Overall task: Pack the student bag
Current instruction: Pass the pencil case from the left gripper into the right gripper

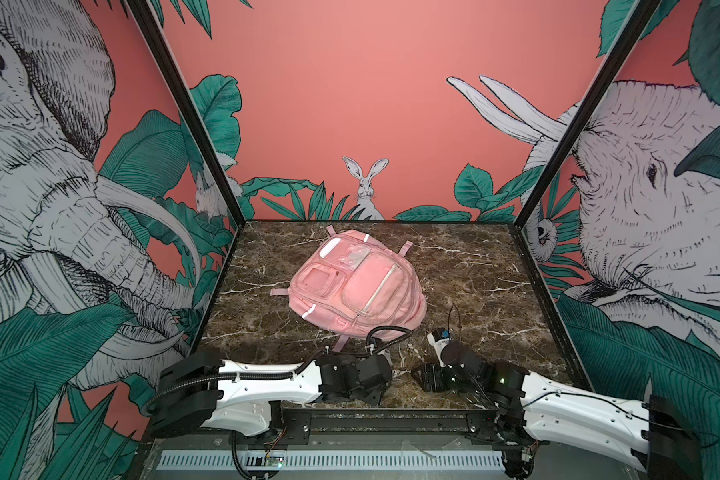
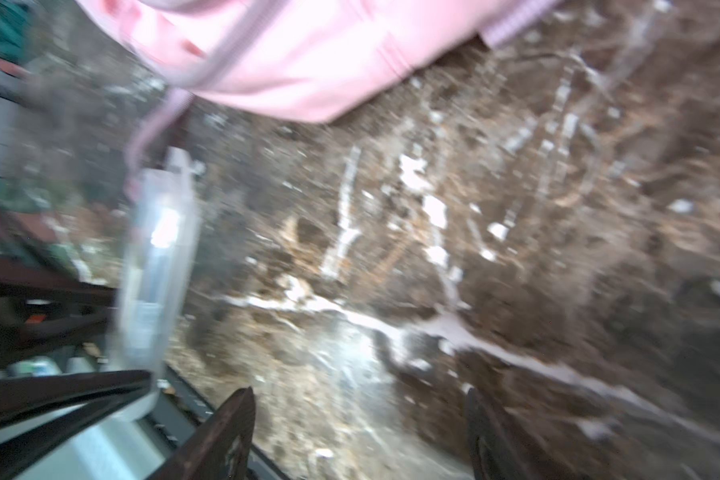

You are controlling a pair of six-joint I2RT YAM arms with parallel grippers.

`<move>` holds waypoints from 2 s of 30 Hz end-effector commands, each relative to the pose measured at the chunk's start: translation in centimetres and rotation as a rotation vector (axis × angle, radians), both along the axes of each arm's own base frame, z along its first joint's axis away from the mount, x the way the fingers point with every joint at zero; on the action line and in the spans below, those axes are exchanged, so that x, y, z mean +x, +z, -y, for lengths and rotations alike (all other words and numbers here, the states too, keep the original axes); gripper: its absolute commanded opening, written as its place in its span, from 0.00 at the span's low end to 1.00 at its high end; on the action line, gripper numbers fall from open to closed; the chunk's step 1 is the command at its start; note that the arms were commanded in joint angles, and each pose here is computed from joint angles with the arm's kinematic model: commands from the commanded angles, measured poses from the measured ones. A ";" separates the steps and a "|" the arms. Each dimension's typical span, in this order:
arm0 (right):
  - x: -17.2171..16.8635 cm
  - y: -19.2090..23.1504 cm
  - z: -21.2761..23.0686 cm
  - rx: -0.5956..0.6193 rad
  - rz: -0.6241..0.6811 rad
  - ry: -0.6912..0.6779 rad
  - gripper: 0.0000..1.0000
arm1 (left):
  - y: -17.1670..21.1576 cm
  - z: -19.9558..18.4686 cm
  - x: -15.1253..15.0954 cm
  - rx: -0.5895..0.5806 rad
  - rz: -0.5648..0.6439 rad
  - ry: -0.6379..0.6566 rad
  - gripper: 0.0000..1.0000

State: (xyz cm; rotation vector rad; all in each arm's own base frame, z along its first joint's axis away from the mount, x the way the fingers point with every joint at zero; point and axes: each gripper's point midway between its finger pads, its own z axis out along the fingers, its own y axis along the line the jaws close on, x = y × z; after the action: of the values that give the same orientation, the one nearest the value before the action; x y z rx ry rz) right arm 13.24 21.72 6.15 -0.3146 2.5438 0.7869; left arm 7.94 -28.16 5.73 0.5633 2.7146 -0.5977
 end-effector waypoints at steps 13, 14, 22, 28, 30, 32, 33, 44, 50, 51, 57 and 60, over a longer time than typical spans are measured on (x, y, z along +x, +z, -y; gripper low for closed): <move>2.5 5.0 -9.6 0.405 -0.013 0.060 0.72 | 2.7 2.0 1.1 -0.239 0.018 0.003 0.45; 2.5 5.1 -10.0 0.420 -0.019 0.064 0.71 | 2.7 2.0 1.1 -0.242 0.017 0.003 0.45; 2.3 5.0 -10.7 0.434 -0.039 0.084 0.62 | 2.8 1.7 1.4 -0.264 0.018 0.024 0.45; 2.0 4.9 -11.4 0.477 -0.071 0.099 0.47 | 3.1 1.7 1.8 -0.272 0.019 0.030 0.45; 1.9 4.8 -11.7 0.491 -0.081 0.108 0.41 | 3.1 1.7 1.9 -0.273 0.021 0.032 0.45; 1.8 4.8 -11.9 0.505 -0.090 0.113 0.36 | 3.2 1.6 2.0 -0.274 0.022 0.036 0.45; 1.8 4.8 -12.0 0.507 -0.094 0.115 0.34 | 3.3 1.6 2.1 -0.275 0.022 0.039 0.45; 2.7 5.0 -11.7 0.499 -0.111 0.112 0.16 | 4.0 1.4 3.4 -0.246 0.024 0.044 0.51; 4.7 5.4 -10.5 0.499 -0.115 0.059 0.13 | 5.5 0.8 4.6 -0.168 0.061 0.010 0.68; 5.2 5.6 -10.1 0.499 -0.113 0.051 0.12 | 6.0 0.6 4.9 -0.158 0.069 0.006 0.69; 7.9 7.4 -8.1 0.481 -0.082 0.010 0.10 | 8.7 -1.4 8.1 -0.071 0.135 0.013 0.69; 9.6 8.0 -6.4 0.470 -0.073 -0.041 0.10 | 9.9 -2.4 10.4 0.043 0.188 0.018 0.67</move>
State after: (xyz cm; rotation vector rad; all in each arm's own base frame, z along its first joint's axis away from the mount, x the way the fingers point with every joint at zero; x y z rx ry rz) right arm 22.08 28.95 12.92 -0.0563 2.3439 1.3716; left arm 17.17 -27.76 15.45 0.4794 2.5370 -0.6697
